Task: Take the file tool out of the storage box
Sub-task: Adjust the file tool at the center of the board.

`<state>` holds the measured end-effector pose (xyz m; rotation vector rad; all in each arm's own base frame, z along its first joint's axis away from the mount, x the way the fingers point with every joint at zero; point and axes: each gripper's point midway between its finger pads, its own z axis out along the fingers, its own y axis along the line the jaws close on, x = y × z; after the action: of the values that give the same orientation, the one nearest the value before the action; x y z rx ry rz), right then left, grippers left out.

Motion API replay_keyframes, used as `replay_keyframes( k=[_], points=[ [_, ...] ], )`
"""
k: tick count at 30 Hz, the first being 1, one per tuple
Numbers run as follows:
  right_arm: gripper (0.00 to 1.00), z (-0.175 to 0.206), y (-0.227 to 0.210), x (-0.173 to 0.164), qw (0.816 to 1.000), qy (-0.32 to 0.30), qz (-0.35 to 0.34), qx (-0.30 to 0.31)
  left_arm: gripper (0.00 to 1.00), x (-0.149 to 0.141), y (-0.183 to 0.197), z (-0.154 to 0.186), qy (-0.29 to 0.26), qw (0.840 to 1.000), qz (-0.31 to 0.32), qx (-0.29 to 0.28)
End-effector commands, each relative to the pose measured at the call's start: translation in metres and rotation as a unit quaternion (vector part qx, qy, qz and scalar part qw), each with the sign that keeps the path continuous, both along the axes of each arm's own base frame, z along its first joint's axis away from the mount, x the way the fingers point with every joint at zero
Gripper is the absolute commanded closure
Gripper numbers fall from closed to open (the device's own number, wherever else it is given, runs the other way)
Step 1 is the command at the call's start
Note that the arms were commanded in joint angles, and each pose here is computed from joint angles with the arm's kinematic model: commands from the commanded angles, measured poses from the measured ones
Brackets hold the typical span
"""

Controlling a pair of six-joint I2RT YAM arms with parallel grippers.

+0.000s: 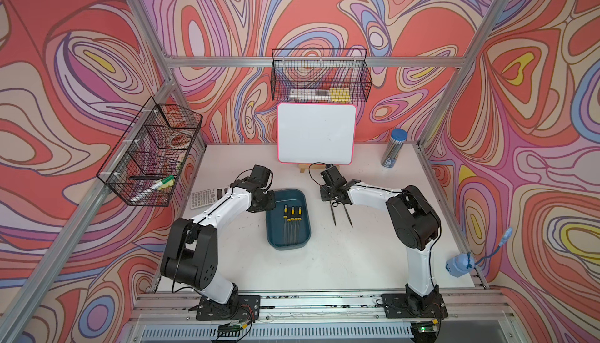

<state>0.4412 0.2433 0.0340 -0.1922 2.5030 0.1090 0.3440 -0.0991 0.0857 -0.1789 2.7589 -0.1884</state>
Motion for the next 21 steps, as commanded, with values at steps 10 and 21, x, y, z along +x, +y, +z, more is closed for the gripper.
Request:
replay_keyframes(
  k=[10,21],
  points=[
    [0.55,0.004,-0.012,-0.004,1.0,-0.003,-0.024,-0.004,0.66,-0.003,-0.001,0.004,-0.004,1.0,0.003,-0.015],
    [0.54,0.112,0.089,-0.017,0.988,-0.1,0.096,0.074,0.66,0.004,0.0,0.02,-0.041,0.998,0.022,-0.03]
  ],
)
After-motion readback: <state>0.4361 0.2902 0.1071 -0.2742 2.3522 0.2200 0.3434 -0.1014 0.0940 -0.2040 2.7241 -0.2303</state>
